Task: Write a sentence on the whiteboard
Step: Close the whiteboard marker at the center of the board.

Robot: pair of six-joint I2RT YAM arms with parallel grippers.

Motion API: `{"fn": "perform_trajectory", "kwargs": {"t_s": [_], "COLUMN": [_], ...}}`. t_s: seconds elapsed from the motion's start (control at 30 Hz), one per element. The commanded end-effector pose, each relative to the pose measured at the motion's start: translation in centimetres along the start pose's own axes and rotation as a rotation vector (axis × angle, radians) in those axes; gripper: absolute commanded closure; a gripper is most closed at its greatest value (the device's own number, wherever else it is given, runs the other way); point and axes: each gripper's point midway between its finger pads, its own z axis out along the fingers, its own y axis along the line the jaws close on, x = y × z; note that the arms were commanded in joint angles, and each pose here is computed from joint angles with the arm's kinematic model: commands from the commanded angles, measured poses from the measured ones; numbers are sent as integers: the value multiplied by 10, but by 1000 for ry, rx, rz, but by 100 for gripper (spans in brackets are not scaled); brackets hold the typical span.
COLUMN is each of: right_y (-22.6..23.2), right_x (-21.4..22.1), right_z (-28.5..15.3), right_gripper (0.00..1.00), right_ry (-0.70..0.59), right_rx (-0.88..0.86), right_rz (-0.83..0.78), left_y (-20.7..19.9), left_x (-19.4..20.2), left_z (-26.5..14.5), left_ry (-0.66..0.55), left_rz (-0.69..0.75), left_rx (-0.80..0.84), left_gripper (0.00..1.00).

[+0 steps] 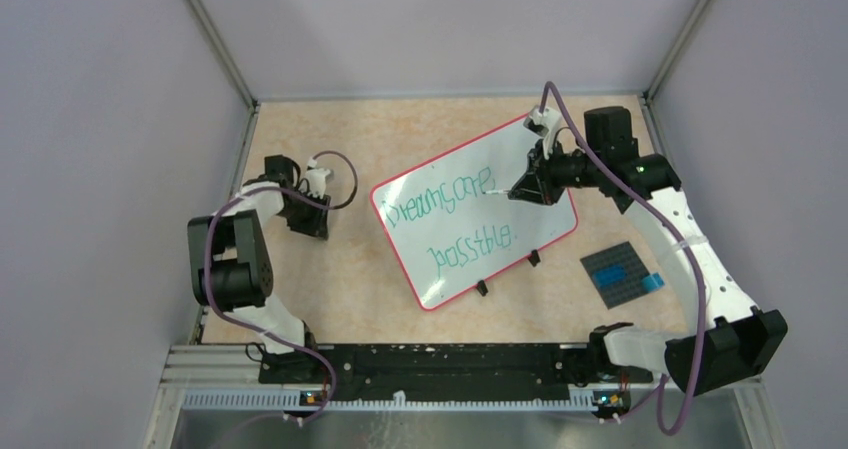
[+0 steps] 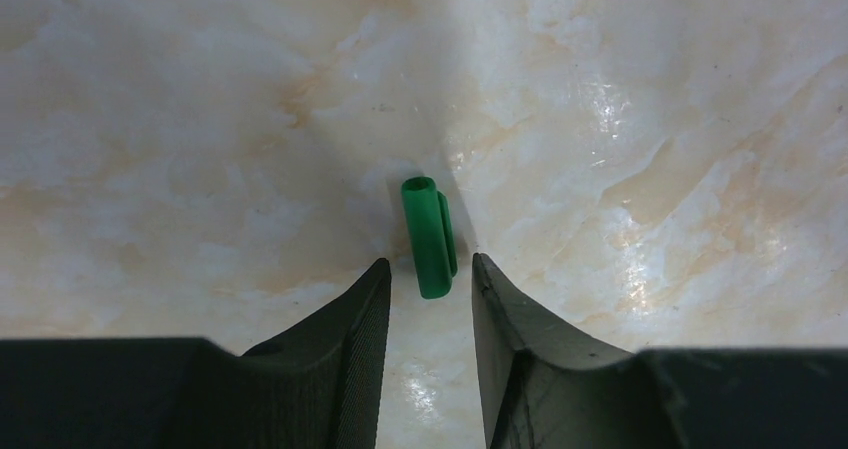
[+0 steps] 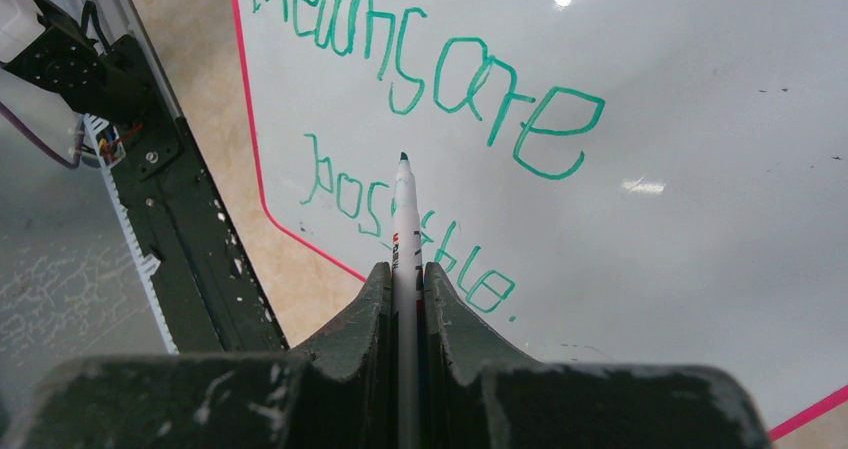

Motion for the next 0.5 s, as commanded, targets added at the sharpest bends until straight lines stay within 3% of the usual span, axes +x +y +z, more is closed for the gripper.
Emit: {"fn": "perform_trajectory", "kwargs": {"t_s": [0.0,0.27,0.47], "right_y": [0,-1,-2], "right_x": [-14,-14,-17], "right_z": [-9,-8,-8], "right_gripper": [100,100,100], "right_ry": [-52,-46,-48], "right_rx": [19,24,22], "right_rz": [-29,-28,-28], "left_y": [13,10,14], "left_x": [11,25,23], "left_z": [17,20,3], "left_ry": [42,96,67], "left_rz": [19,41,24], "left_rx": [-99,-118,-133], "left_gripper": [61,75,98]}}
